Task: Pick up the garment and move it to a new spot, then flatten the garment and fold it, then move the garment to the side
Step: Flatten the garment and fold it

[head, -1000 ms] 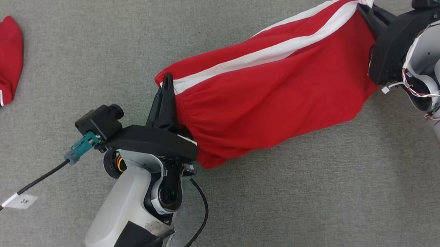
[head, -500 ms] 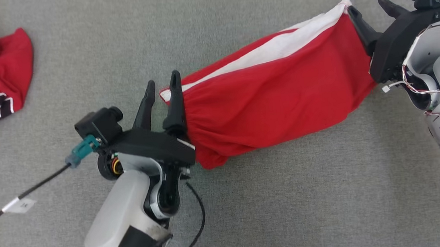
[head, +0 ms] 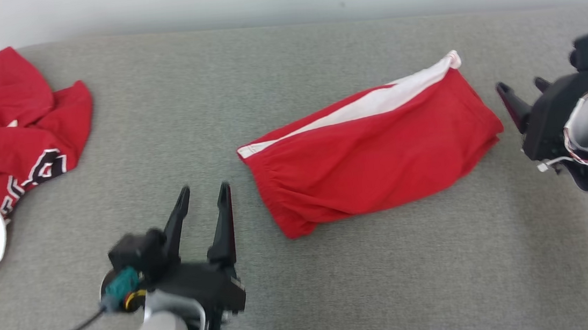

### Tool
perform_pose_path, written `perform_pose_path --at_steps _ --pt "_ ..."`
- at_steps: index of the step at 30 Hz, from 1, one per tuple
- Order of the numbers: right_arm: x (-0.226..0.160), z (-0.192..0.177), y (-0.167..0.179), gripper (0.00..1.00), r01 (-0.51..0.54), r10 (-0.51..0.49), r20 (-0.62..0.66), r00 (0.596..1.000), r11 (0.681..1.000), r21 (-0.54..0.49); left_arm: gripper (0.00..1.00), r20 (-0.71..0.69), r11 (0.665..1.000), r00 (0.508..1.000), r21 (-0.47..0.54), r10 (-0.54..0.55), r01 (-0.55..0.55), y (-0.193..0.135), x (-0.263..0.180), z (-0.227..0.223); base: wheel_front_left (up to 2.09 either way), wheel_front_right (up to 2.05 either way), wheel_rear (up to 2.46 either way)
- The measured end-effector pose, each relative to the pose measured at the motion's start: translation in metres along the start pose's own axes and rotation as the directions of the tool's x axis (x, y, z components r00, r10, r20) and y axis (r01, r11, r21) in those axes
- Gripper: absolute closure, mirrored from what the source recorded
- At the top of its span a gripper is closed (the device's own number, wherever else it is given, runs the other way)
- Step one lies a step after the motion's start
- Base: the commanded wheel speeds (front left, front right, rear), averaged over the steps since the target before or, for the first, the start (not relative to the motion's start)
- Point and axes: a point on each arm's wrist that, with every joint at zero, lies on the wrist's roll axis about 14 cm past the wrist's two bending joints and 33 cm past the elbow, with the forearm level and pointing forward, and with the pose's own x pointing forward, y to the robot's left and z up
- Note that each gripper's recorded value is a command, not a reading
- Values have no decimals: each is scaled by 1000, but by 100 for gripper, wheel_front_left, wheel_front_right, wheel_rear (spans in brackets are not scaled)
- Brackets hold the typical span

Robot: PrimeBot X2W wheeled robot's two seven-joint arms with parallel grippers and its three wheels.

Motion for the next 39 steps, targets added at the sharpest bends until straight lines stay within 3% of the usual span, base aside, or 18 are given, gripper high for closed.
perform_pose_path --at_steps 7,15,30,34,38,39 --pt "3 -15 -3 0 16 -14 -50 999 999 38 0 50 992 996 92 79 -83 21 -44 8 0 0 0" --pt "19 -33 -5 0 34 -22 -130 991 996 87 0 14 969 993 218 115 -115 35 -80 -7 0 0 0" --pt "58 -62 2 0 67 -37 -256 966 992 110 0 -16 957 980 221 197 -189 56 -94 -20 0 0 0" --pt "61 -69 8 6 59 -35 -311 950 996 70 0 -20 954 977 220 213 -204 61 -97 -21 0 0 0" --pt "58 -73 14 100 47 -31 -334 942 998 39 0 -20 955 977 217 214 -204 61 -97 -22 0 0 0" --pt "57 -74 16 100 42 -29 -337 941 999 34 0 -23 955 977 215 213 -203 61 -97 -23 0 0 0"
